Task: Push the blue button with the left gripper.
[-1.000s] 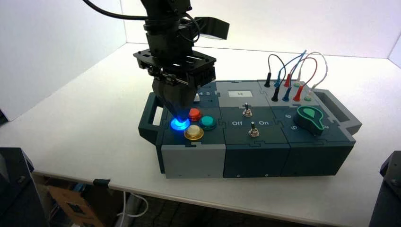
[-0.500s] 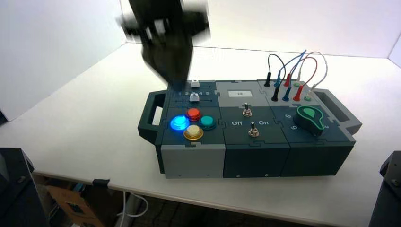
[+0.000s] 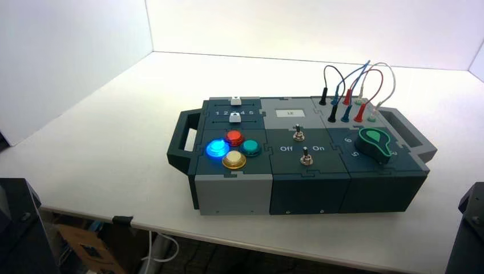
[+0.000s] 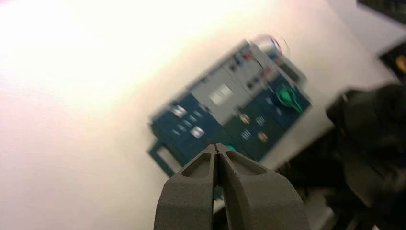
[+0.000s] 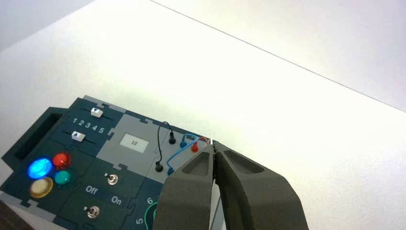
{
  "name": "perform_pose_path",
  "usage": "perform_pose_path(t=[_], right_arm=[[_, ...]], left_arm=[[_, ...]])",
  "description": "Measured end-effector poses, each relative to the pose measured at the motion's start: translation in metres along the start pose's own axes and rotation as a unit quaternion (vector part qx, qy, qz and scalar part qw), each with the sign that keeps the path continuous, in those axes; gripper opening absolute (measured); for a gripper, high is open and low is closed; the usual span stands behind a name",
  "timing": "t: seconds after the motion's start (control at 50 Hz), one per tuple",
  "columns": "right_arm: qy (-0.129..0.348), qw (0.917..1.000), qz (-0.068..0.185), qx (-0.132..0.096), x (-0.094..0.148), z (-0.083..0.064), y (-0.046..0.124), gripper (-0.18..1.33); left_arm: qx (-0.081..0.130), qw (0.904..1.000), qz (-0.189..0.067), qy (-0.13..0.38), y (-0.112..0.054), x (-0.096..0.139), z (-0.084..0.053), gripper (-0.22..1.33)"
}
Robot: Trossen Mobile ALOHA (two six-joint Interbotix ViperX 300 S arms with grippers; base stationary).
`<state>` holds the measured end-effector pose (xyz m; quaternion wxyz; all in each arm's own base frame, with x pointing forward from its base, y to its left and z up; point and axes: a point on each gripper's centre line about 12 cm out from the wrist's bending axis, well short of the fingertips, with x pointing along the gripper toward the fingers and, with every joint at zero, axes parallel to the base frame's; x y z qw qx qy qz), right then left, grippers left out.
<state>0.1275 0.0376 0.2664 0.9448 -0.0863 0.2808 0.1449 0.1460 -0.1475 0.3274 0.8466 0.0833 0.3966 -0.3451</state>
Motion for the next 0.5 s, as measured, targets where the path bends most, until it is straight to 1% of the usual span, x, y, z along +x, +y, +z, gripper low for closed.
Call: perform_pose_path(t=[0.12, 0.18, 0.2, 0.22, 0.28, 0.3, 0.38, 0.46, 0.5], right_arm=[[0.001, 1.0, 0.004, 0.003, 0.0, 0.0, 0.001, -0.14], [0.001, 1.0, 0.005, 0.007, 0.0, 0.0, 0.001, -0.14], [0.002, 0.9999, 0.007, 0.008, 0.0, 0.0, 0.002, -0.14], [0.002, 0.9999, 0.008, 0.009, 0.0, 0.0, 0.002, -0.14], [0.004, 0.9999, 0.01, 0.01, 0.001, -0.001, 0.002, -0.14], [0.005, 0.9999, 0.009, 0.01, 0.001, -0.001, 0.002, -0.14], [0.009, 0.9998, 0.011, 0.011, 0.003, -0.001, 0.003, -0.14], [0.015, 0.9998, 0.011, 0.011, 0.005, -0.001, 0.003, -0.14], [0.017, 0.9997, 0.011, 0.011, 0.005, -0.002, 0.003, -0.14]], left_arm=[[-0.014, 0.9987, 0.034, -0.037, 0.015, -0.023, -0.01, -0.16], [-0.022, 0.9973, 0.05, -0.048, 0.022, -0.03, -0.016, -0.16], [-0.023, 0.9972, 0.051, -0.049, 0.023, -0.031, -0.017, -0.16], [-0.029, 0.9963, 0.06, -0.054, 0.026, -0.035, -0.02, -0.16], [-0.039, 0.9948, 0.072, -0.06, 0.031, -0.04, -0.025, -0.16], [-0.046, 0.9937, 0.08, -0.064, 0.034, -0.043, -0.027, -0.16], [-0.06, 0.9908, 0.096, -0.074, 0.04, -0.048, -0.033, -0.16], [-0.07, 0.9882, 0.109, -0.083, 0.044, -0.051, -0.04, -0.16], [-0.072, 0.9874, 0.111, -0.087, 0.044, -0.052, -0.042, -0.16]])
